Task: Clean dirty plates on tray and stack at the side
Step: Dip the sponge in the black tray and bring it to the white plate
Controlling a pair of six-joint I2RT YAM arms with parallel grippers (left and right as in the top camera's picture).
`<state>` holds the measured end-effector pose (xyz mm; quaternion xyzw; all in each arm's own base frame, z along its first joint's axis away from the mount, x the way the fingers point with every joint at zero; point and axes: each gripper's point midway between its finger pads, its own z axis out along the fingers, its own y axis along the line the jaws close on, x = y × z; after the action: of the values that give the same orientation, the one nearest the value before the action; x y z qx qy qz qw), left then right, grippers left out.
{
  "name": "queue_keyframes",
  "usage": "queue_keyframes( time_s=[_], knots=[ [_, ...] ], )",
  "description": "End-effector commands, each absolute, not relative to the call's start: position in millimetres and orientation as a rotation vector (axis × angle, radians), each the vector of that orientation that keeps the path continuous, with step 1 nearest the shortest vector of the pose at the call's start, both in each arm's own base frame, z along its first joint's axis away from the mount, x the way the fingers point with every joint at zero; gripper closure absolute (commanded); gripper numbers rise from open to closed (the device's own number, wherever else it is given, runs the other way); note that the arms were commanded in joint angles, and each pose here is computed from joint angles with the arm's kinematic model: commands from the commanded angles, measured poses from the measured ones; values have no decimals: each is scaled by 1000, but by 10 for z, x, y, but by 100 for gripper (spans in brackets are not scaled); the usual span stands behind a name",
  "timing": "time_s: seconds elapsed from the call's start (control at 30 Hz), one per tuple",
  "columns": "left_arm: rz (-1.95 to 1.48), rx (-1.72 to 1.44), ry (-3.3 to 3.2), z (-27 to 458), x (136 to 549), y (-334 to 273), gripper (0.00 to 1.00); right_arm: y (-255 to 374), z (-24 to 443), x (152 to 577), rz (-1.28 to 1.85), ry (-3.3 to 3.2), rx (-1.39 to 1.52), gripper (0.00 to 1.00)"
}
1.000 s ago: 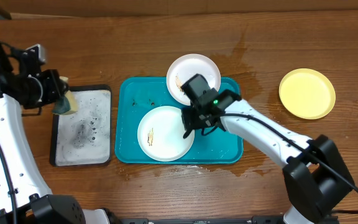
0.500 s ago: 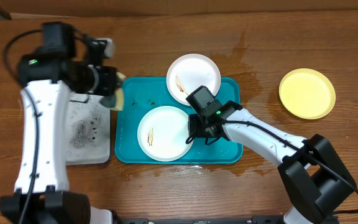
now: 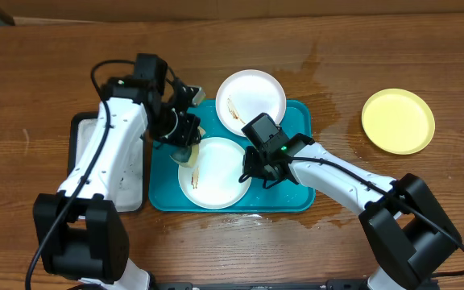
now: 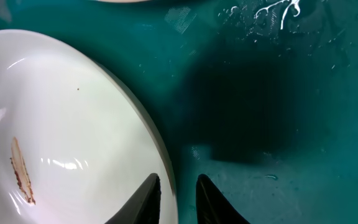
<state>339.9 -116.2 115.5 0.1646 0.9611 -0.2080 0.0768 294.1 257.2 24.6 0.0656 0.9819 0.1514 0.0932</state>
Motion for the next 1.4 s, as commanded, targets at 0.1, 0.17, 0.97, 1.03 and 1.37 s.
queue_keyframes(
  time_s=[0.1,0.17,0.97,1.03,1.37],
  knots=[
    [-654,534,2872,852,3305,-1241,96,2529,125,2851,475,2916,286,81],
    [-679,557,2838,778,3316,-1317,96,2534,107,2858,487,2907,309,83],
    [-426,852,2765,354,3173,-1616,96,2554,106,2862,504,2902,309,96],
    [-423,873,2770,347,3146,-1605,96,2556,107,2865,506,2900,309,96],
    [-420,897,2775,226,3062,-1575,96,2553,105,2861,504,2902,308,96]
  ],
)
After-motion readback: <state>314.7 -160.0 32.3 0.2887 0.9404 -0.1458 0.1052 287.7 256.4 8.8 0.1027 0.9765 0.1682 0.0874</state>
